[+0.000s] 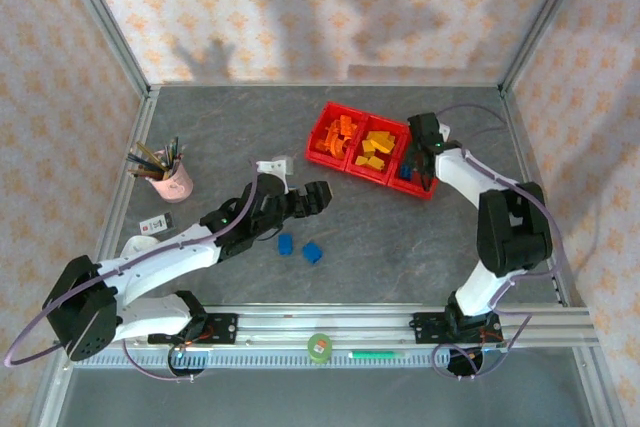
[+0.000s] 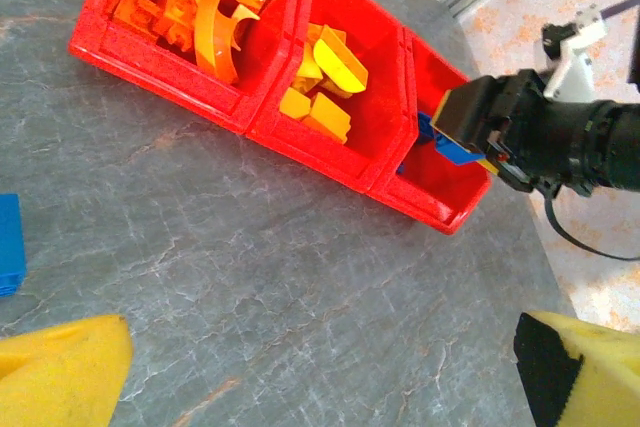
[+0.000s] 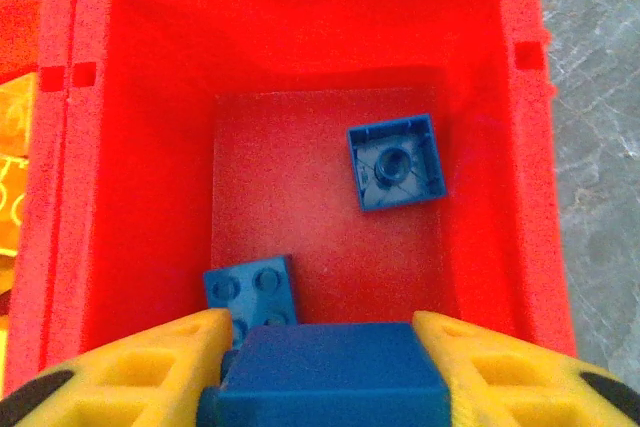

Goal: Sort the legos into containers by color
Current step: Place the lego in the container, then pick up the lego from the center of the table.

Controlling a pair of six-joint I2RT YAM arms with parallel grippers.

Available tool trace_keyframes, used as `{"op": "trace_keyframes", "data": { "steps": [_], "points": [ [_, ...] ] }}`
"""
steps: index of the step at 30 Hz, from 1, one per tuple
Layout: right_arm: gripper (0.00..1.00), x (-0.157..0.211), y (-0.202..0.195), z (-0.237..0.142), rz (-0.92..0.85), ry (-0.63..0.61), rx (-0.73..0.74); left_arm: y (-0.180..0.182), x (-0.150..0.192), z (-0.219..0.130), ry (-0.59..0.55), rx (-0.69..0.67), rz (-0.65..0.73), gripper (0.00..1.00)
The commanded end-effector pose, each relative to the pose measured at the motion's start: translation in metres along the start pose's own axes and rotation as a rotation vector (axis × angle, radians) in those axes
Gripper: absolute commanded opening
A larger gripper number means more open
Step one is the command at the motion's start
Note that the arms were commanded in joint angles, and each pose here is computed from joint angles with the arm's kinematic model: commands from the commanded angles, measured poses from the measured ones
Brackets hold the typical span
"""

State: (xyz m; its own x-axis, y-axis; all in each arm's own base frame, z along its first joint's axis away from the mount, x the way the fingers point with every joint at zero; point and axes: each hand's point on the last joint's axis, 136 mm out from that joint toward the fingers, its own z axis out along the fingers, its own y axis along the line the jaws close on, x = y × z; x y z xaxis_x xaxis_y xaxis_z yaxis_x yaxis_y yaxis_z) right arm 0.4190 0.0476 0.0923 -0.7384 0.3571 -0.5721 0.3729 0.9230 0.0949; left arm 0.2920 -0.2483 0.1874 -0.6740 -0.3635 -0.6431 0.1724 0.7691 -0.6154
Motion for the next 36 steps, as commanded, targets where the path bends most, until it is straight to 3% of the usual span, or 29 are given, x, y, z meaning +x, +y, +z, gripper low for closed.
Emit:
{"op": "trace_keyframes", "data": {
  "steps": [1, 5, 13, 26, 36],
  "points": [
    [0.55, -0.028, 0.007, -0.01, 0.013, -0.078, -0.014, -0.023, -0.015, -0.003, -0.038, 0.067, 0.022, 0.99],
    [0.65, -0.035, 0.011, -0.026, 0.019, -0.102, -0.056, -0.023, -0.018, -0.005, -0.05, 0.061, 0.029, 0.99],
    [0.72, -0.018, 0.047, -0.072, -0.043, -0.11, -0.195, -0.012, -0.028, -0.026, -0.115, 0.027, 0.031, 0.99],
    [0.81, 0.113, 0.172, -0.121, -0.299, 0.012, -0.472, 0.044, -0.026, -0.08, -0.197, -0.136, -0.024, 0.99],
    [0.88, 0.186, 0.243, -0.107, -0.4, 0.099, -0.519, 0.079, -0.024, -0.115, -0.302, -0.184, -0.113, 0.99]
  ]
}}
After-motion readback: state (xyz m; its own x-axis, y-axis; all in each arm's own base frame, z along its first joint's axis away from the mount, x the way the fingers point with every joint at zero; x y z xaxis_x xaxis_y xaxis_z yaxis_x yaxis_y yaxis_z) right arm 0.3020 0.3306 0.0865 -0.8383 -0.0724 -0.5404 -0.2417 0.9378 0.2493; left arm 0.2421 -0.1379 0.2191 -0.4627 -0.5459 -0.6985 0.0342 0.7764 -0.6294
